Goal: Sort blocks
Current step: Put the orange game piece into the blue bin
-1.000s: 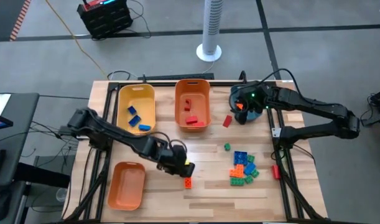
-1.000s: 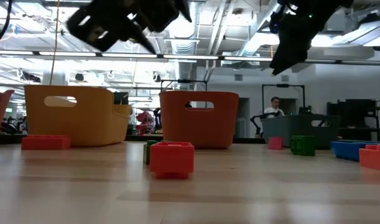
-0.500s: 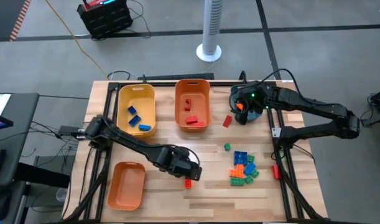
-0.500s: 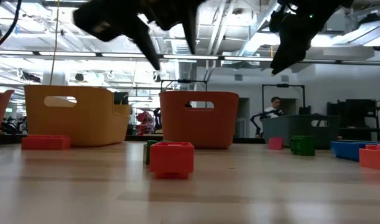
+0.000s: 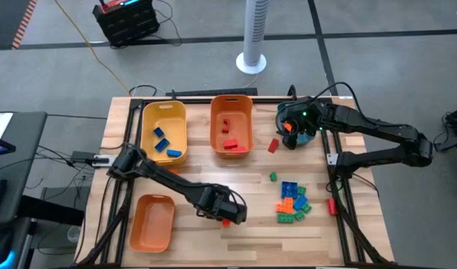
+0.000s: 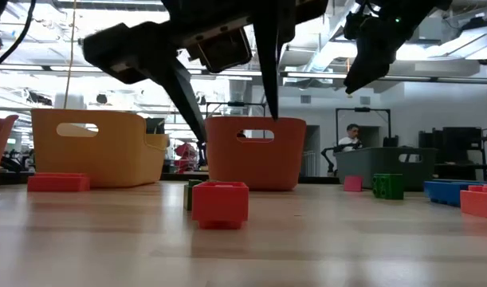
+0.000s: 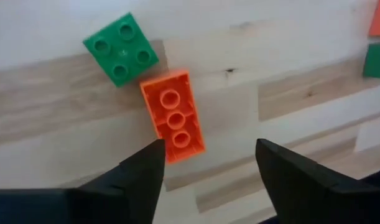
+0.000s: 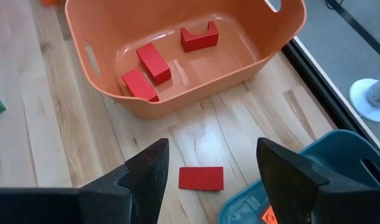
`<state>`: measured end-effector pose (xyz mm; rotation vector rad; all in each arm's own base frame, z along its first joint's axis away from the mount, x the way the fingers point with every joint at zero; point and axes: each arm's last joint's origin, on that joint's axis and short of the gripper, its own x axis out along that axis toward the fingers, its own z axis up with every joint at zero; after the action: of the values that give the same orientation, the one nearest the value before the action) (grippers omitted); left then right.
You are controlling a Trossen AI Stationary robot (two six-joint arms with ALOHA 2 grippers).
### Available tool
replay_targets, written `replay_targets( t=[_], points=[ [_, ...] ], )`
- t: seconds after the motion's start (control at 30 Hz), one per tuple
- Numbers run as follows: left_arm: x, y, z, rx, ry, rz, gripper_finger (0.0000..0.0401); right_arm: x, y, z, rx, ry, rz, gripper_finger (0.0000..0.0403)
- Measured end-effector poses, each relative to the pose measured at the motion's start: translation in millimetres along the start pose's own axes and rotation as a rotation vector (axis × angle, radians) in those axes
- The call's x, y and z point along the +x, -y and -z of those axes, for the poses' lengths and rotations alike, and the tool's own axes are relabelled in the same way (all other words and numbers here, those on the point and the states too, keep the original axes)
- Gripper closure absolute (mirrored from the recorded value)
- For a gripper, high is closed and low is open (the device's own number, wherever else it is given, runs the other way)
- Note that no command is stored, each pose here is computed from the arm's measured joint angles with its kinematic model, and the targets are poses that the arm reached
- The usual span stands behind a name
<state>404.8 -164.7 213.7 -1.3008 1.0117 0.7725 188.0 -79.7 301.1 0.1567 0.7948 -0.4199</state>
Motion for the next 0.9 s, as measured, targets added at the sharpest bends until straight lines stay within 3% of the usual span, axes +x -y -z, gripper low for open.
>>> replay_targets(
  t=[0.2,0.43,0.9],
  points=[
    [7,-4,7,-0.028,0.019,-0.02,0.0117,0,0,0,-0.014,0.0,0.0,0.0149],
    [35,-7,12,-0.031,-0.006,-0.057,0.0115,0,0,0,-0.019,0.005,0.0,0.0149],
    [35,-16,4,0.021,0.054,-0.146,0.0127,0,0,0,-0.022,0.002,-0.001,0.0149]
  ],
)
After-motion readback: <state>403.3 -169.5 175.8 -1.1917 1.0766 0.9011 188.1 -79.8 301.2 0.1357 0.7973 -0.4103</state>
